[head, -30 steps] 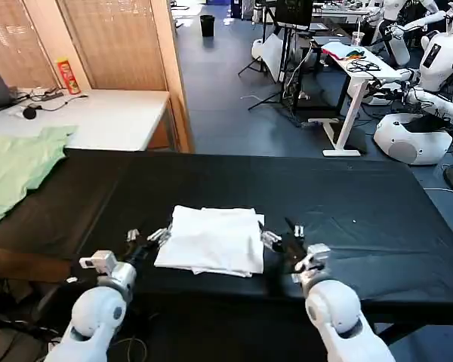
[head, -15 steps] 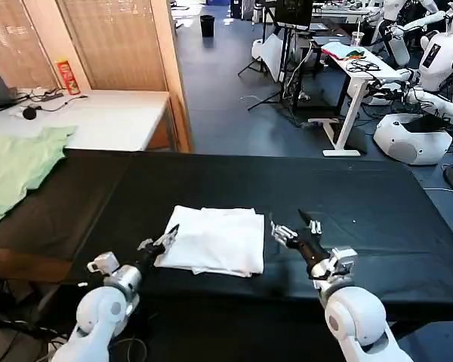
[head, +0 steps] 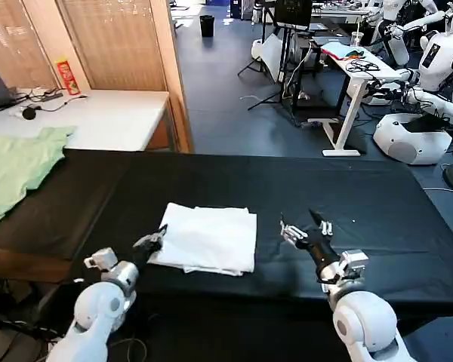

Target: Fold and organize the clothes.

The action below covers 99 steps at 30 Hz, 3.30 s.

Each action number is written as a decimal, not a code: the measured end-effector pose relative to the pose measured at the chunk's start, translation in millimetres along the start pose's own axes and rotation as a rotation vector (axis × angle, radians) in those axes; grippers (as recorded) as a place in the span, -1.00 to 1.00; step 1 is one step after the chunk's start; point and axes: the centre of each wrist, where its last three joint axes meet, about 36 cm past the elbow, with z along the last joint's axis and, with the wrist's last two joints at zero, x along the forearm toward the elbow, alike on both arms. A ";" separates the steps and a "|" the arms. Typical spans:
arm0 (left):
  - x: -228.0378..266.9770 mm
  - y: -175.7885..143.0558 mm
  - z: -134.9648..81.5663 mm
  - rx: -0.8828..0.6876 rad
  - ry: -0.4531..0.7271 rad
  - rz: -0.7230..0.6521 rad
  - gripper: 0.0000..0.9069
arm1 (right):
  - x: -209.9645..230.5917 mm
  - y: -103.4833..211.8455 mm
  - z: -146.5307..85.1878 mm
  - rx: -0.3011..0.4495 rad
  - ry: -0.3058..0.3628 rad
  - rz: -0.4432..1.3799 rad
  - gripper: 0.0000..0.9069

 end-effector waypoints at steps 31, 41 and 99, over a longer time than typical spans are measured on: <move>42.6 -50.2 -49.3 -0.670 -0.144 -0.103 -1.00 | 6.9 10.2 20.3 0.023 0.071 0.040 0.94; 10.3 -130.9 40.1 -0.541 -0.079 0.115 0.94 | 0.6 14.3 18.8 -0.072 0.151 -0.063 0.94; 86.9 -59.5 15.4 -0.411 -0.210 -0.075 0.94 | -20.6 -21.0 29.0 0.154 0.006 -0.031 0.94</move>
